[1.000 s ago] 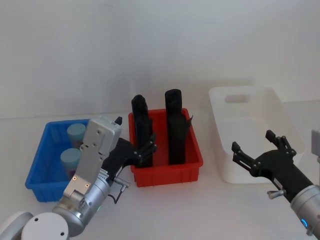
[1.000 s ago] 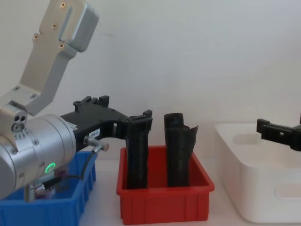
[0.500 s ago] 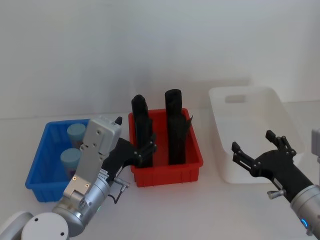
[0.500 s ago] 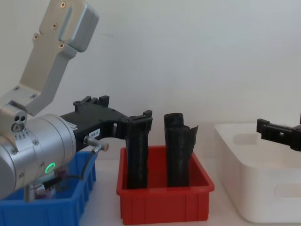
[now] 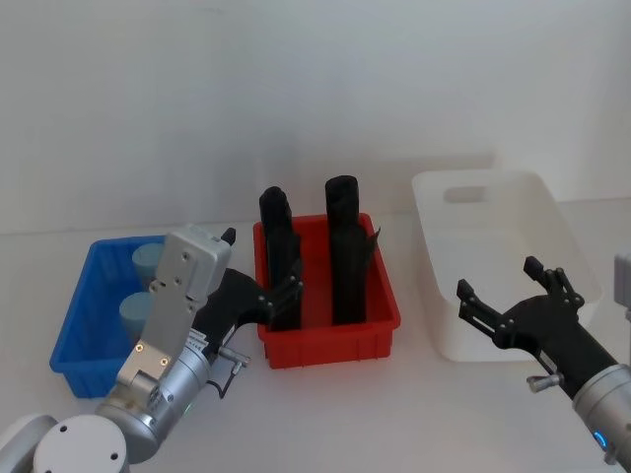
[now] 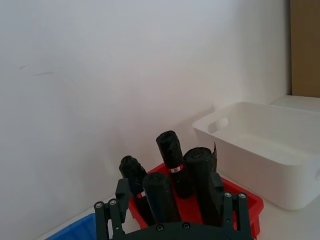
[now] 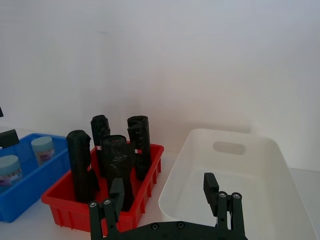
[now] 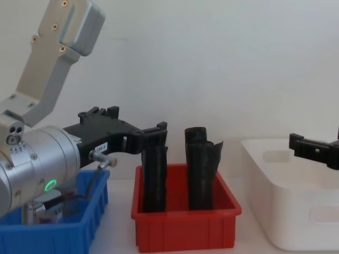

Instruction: Pick the cotton swabs from the blue box and place them into the white box.

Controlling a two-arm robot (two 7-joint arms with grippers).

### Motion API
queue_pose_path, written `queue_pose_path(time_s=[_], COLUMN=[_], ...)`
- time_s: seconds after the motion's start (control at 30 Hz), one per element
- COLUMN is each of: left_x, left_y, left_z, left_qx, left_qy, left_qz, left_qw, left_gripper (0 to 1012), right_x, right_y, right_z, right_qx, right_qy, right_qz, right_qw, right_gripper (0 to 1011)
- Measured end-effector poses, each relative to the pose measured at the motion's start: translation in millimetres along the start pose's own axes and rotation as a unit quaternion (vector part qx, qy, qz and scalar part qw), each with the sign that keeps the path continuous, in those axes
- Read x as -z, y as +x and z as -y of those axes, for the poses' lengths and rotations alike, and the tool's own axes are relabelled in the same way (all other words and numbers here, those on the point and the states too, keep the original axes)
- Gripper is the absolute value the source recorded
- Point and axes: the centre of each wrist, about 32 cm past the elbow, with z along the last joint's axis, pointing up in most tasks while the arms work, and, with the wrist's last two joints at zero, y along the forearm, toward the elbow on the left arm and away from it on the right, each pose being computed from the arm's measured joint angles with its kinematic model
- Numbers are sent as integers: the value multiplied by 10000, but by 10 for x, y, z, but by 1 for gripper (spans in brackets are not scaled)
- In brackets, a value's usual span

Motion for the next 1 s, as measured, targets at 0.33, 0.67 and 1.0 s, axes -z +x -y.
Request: queue_pose_path(time_s=[0.33,0.67,1.0], left_x=[-2,36,152], left_y=[185,400,637], left_z=[3,32,61], left_qx=[-15,-118,-323], left_qy=[135,449,887], left_qz=[-179,-394,-599], left_qw=[9997,9981,9937], left_gripper=[1004,1004,1004], right_x=[0,0,0], right_y=[0,0,0], right_z=[0,0,0], right_qx=[-1,0,0], right_qy=[0,0,0], right_qz=[0,0,0], right_qw=[10000,10000,10000], right_gripper=[1002,1002,1002])
